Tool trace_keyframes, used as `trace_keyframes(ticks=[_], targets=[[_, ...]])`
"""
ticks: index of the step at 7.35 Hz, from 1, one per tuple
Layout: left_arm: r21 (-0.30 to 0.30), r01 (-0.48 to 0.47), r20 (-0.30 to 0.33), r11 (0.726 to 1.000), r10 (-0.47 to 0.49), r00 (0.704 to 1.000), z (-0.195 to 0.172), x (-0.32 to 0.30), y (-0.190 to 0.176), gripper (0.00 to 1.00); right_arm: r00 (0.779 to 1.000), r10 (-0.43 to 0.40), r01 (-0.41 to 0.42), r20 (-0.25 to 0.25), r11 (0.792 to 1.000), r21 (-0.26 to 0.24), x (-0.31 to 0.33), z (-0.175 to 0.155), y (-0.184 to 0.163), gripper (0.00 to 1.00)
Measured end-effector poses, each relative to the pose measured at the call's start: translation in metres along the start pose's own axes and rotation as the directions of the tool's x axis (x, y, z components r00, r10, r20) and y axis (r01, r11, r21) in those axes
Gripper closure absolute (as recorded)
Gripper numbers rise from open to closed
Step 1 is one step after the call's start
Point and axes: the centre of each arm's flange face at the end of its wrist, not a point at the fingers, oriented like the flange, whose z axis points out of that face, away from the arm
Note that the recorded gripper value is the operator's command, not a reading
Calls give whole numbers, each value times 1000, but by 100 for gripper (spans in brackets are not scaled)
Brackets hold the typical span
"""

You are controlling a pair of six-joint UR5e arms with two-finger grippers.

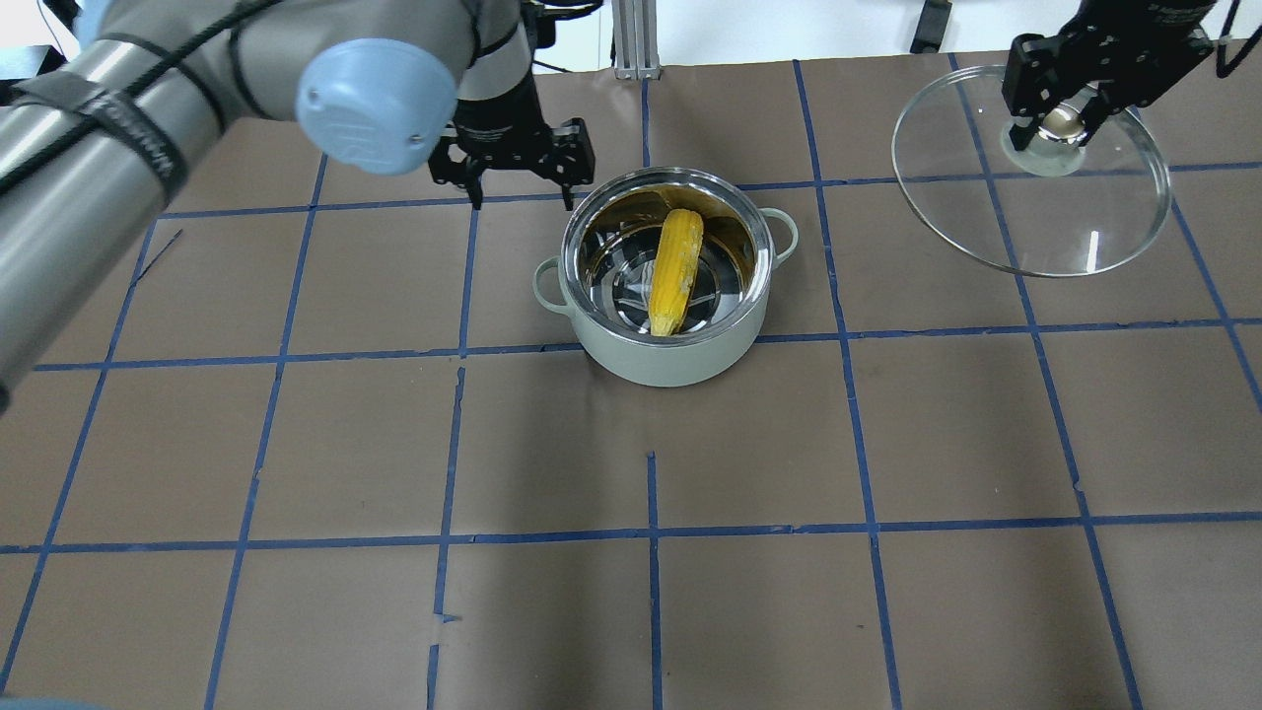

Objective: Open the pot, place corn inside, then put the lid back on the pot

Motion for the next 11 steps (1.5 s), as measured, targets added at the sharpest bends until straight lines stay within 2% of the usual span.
trace_keyframes(ticks=[2, 3, 5, 7, 11], targets=[[-35, 20, 2, 999, -20, 1000, -25, -82, 47, 0, 1000, 23, -23, 1, 999, 37, -100, 13, -7, 64], [-57, 27, 4, 998, -26, 1000, -27, -104, 62, 0, 1000, 19, -19, 1, 998, 53, -157, 29, -15, 64], [-90, 30, 3, 996, -30, 1000, -24, -117, 73, 0, 1000, 9, -9, 1, 999, 49, -236, 65, -34, 64], [-115, 31, -1, 993, -31, 1000, -25, -118, 80, 0, 1000, -10, 10, -3, 1000, 28, -265, 88, -46, 64], [-116, 36, 0, 993, -36, 999, -24, -119, 80, 0, 1000, -22, 22, 9, 1000, 9, -279, 119, -57, 64]])
